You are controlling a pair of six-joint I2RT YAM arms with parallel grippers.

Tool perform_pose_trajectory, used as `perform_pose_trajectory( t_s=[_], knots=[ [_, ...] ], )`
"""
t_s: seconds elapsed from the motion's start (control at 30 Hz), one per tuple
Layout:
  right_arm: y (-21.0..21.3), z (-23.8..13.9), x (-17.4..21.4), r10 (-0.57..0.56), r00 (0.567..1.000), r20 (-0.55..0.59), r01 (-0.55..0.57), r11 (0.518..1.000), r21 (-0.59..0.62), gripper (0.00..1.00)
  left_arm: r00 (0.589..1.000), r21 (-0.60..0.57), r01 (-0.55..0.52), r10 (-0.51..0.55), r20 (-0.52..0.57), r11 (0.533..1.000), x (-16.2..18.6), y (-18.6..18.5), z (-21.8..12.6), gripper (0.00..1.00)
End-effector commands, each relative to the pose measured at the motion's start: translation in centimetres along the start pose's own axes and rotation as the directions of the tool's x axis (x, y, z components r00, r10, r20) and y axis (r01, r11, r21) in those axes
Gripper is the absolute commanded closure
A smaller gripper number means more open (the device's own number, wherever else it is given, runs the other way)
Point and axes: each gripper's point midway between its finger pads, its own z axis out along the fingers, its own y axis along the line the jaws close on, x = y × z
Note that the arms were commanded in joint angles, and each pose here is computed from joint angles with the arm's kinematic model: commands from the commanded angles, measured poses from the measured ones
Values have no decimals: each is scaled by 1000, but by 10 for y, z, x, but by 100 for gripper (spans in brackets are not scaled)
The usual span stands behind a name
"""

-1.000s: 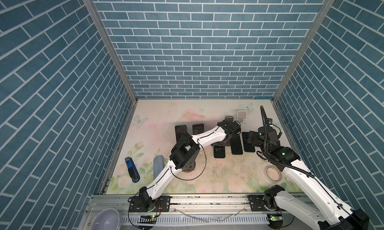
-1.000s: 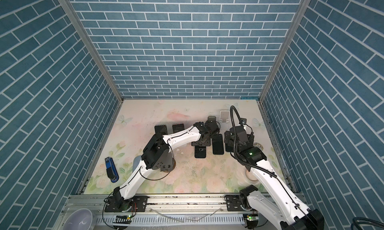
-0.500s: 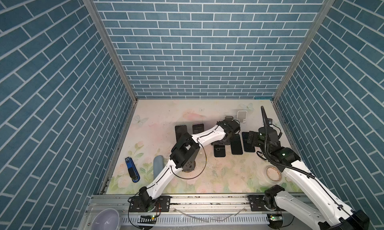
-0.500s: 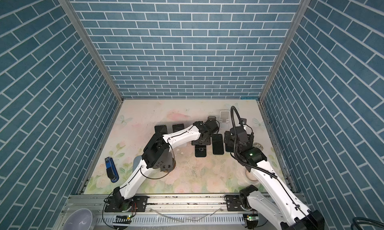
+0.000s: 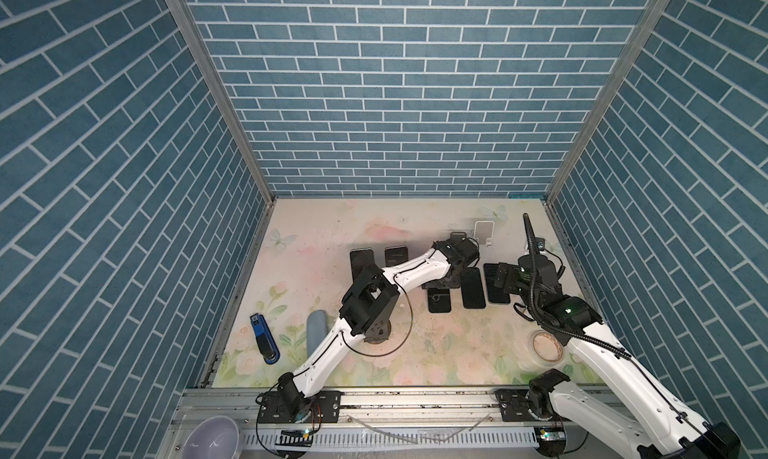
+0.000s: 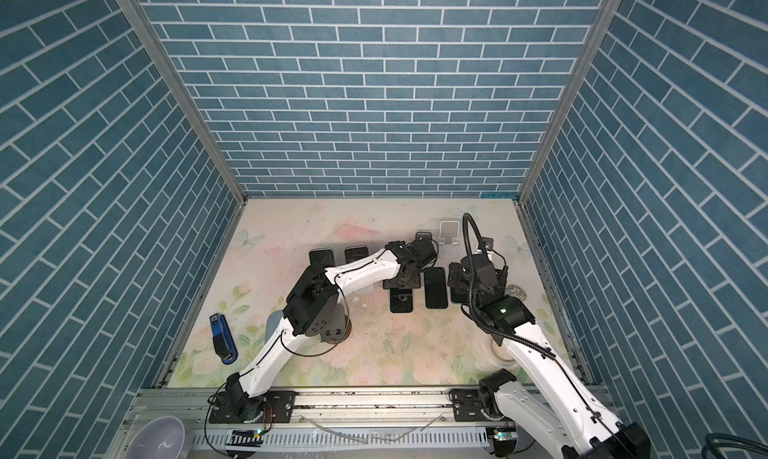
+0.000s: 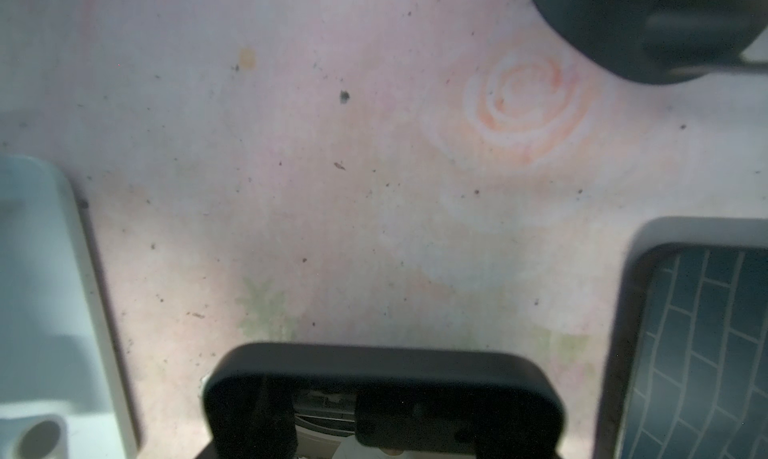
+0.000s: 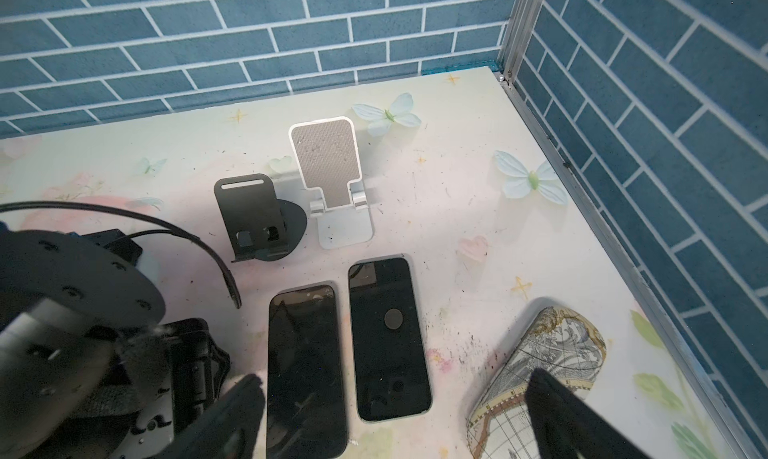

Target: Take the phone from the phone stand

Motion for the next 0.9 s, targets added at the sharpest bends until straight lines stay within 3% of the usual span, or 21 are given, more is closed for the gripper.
perform_pose_trajectory(
  t_s=[0.0,0.87],
  knots=[
    [-1,0,3,17,1000,8,-17,1000,-7,1,999,-77,-8,4,-51,997,17,17,32,28],
    [-3,-2,1,28,999,28,-28,1000,-9,1,998,-76,-9,4,-64,997,25,21,39,20]
  ],
)
